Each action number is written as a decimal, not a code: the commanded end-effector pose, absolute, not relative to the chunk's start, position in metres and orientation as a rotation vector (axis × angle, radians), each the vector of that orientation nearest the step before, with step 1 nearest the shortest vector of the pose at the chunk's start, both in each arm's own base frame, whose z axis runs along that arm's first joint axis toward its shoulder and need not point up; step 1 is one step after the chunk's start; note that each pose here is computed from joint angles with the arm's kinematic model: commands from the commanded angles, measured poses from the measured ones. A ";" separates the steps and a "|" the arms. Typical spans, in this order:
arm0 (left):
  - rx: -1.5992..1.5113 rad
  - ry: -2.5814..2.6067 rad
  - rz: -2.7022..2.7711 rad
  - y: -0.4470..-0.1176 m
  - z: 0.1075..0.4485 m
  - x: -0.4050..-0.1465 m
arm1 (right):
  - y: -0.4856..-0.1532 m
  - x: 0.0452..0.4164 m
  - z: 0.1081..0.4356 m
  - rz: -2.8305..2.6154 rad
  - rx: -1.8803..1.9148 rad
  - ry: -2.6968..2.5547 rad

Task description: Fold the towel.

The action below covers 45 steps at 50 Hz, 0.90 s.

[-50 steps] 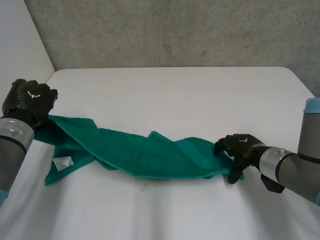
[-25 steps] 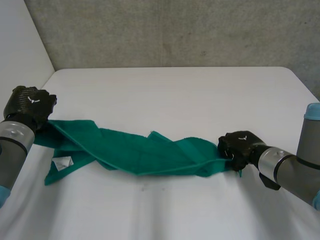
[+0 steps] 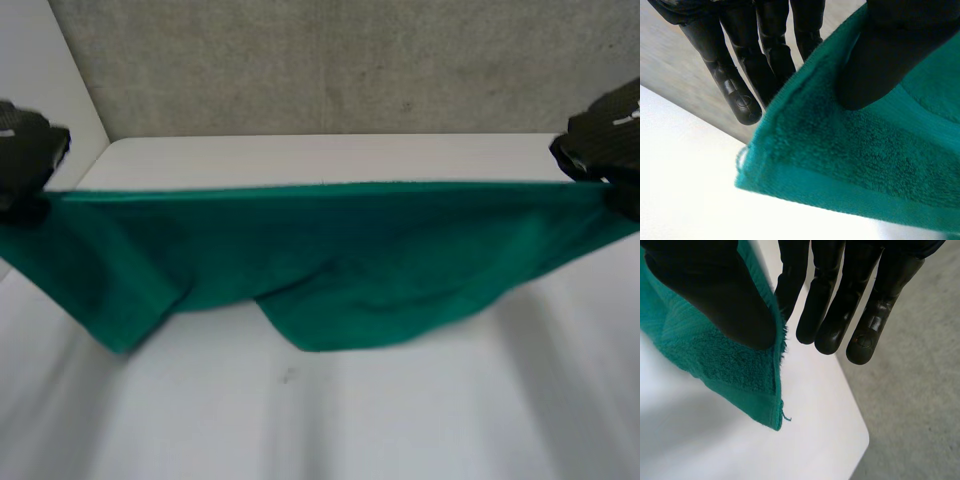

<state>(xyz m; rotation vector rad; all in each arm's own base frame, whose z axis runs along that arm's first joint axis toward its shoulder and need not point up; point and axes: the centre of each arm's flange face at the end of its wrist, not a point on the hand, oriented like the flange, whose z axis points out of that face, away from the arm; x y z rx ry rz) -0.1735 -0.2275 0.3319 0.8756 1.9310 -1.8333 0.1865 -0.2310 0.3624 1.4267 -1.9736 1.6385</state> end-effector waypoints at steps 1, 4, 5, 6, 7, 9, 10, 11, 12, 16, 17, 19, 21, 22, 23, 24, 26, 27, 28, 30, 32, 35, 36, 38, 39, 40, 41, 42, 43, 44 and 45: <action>0.967 2.101 -1.641 -0.230 0.306 -0.174 | -0.239 0.198 0.319 1.436 1.554 -2.061; 1.011 2.190 -1.531 -0.251 0.268 -0.179 | -0.246 0.212 0.282 1.294 1.641 -2.137; 1.017 2.204 -1.513 -0.256 0.261 -0.180 | -0.250 0.213 0.275 1.267 1.643 -2.147; 1.023 2.219 -1.492 -0.261 0.253 -0.181 | -0.254 0.213 0.269 1.244 1.635 -2.155; 1.028 2.229 -1.478 -0.267 0.246 -0.182 | -0.259 0.213 0.262 1.222 1.626 -2.161; 1.050 2.230 -1.450 -0.284 0.230 -0.185 | -0.275 0.216 0.247 1.211 1.595 -2.140; 1.072 2.209 -1.445 -0.296 0.225 -0.190 | -0.290 0.218 0.243 1.240 1.552 -2.107; 1.086 2.192 -1.445 -0.301 0.222 -0.194 | -0.298 0.219 0.243 1.265 1.524 -2.086; 1.086 2.192 -1.445 -0.301 0.222 -0.194 | -0.306 0.220 0.244 1.289 1.499 -2.064; 1.090 2.014 -1.531 -0.333 0.239 -0.214 | -0.345 0.230 0.276 1.523 1.325 -1.916; 1.071 1.963 -1.569 -0.340 0.248 -0.218 | -0.351 0.235 0.290 1.608 1.274 -1.870; 1.018 1.840 -1.674 -0.352 0.273 -0.226 | -0.365 0.246 0.344 1.894 1.095 -1.704; 0.780 1.448 -2.036 -0.371 0.360 -0.240 | -0.369 0.250 0.402 2.168 0.900 -1.498; 0.721 1.356 -2.111 -0.370 0.380 -0.242 | -0.369 0.250 0.418 2.244 0.842 -1.436; 0.660 1.269 -2.176 -0.366 0.399 -0.243 | -0.368 0.250 0.431 2.307 0.795 -1.385; 0.605 1.189 -2.232 -0.362 0.416 -0.244 | -0.367 0.251 0.441 2.362 0.756 -1.342; 0.483 0.998 -2.353 -0.347 0.453 -0.244 | -0.363 0.250 0.459 2.462 0.680 -1.254; 0.441 0.932 -2.395 -0.339 0.465 -0.245 | -0.359 0.249 0.464 2.482 0.668 -1.234; 0.442 0.929 -2.399 -0.336 0.466 -0.246 | -0.355 0.248 0.470 2.496 0.662 -1.217; 0.481 0.973 -2.387 -0.333 0.457 -0.248 | -0.338 0.243 0.475 2.500 0.693 -1.227; 0.517 1.017 -2.372 -0.333 0.445 -0.250 | -0.333 0.242 0.466 2.481 0.728 -1.268; 0.577 1.117 -2.332 -0.336 0.417 -0.251 | -0.333 0.244 0.434 2.423 0.816 -1.382; 0.577 1.117 -2.331 -0.336 0.417 -0.251 | -0.333 0.244 0.434 2.422 0.816 -1.383; 0.613 1.248 -2.297 -0.339 0.384 -0.245 | -0.335 0.244 0.409 2.376 0.866 -1.463; 0.622 1.288 -2.289 -0.339 0.374 -0.243 | -0.336 0.245 0.400 2.358 0.883 -1.489; 0.622 1.288 -2.289 -0.339 0.374 -0.243 | -0.336 0.245 0.400 2.358 0.883 -1.490; 0.629 1.329 -2.277 -0.340 0.364 -0.241 | -0.334 0.244 0.385 2.324 0.911 -1.540; 0.651 1.452 -2.227 -0.341 0.332 -0.233 | -0.330 0.243 0.358 2.258 0.961 -1.634; 0.658 1.496 -2.212 -0.340 0.321 -0.231 | -0.328 0.243 0.348 2.233 0.975 -1.670; 0.658 1.497 -2.212 -0.340 0.321 -0.230 | -0.328 0.243 0.348 2.233 0.975 -1.670; 0.662 1.536 -2.194 -0.340 0.311 -0.228 | -0.326 0.242 0.337 2.207 0.992 -1.708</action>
